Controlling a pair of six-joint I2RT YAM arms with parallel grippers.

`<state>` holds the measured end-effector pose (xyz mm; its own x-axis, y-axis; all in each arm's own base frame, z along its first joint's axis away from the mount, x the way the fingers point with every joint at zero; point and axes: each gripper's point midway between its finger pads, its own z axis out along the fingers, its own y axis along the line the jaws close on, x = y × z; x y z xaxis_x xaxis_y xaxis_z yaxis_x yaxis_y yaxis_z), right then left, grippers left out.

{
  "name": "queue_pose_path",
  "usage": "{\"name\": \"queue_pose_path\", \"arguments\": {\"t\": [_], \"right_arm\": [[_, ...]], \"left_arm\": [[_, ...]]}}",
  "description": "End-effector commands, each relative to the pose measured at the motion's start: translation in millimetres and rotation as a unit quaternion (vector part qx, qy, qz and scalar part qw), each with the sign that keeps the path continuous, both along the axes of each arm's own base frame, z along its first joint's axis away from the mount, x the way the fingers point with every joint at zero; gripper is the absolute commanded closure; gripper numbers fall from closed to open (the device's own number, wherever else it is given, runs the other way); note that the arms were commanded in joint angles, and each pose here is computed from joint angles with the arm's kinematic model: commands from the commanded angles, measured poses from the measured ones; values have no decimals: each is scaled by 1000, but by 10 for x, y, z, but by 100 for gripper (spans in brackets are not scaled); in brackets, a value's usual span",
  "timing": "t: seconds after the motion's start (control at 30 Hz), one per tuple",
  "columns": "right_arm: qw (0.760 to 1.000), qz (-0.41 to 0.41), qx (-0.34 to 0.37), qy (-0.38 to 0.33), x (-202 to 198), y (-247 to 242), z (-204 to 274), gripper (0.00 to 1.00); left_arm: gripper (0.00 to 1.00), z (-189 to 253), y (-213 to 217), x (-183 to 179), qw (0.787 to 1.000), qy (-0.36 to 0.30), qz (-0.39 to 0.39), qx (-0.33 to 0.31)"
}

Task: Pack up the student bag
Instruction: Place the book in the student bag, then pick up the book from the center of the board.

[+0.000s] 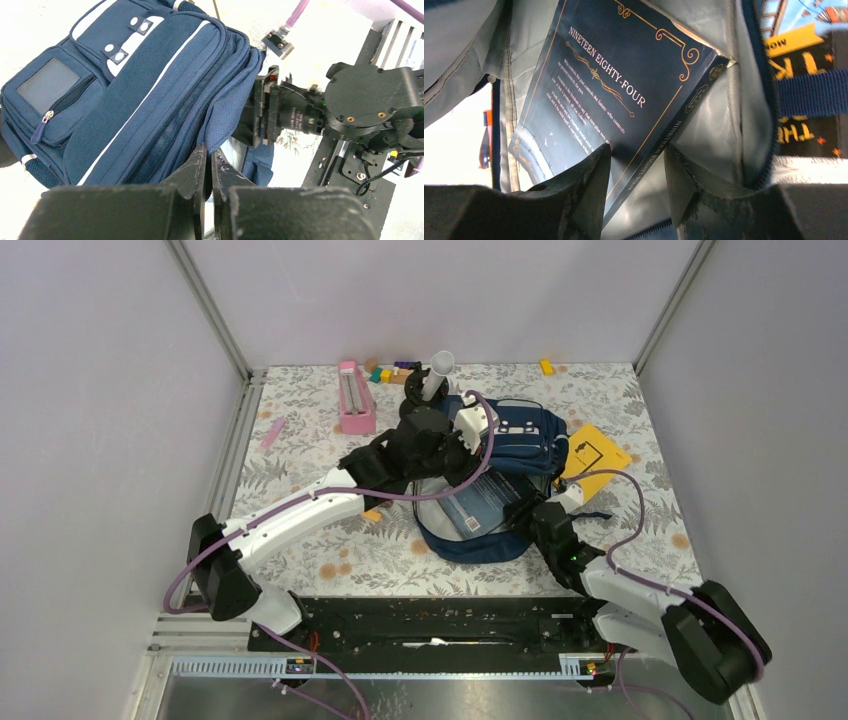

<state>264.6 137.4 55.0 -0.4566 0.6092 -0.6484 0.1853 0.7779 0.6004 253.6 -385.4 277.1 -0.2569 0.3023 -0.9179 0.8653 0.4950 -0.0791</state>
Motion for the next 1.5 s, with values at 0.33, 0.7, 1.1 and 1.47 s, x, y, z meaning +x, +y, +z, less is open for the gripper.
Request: {"name": "queue_pose_path", "arguments": {"t": [0.33, 0.7, 1.1, 1.47], "right_arm": [[987, -4, -85, -138, 1116, 235, 829, 66], [989, 57, -96, -98, 530, 96, 771, 26], [992, 37, -123, -16, -464, -578, 582, 1], [996, -84, -19, 2, -99, -1148, 742, 0]], "left_arm": [[100, 599, -35, -64, 996, -47, -16, -77], [100, 542, -8, 34, 997, -35, 1, -71], [100, 414, 128, 299, 996, -20, 68, -53], [100, 320, 182, 182, 997, -5, 56, -52]]}}
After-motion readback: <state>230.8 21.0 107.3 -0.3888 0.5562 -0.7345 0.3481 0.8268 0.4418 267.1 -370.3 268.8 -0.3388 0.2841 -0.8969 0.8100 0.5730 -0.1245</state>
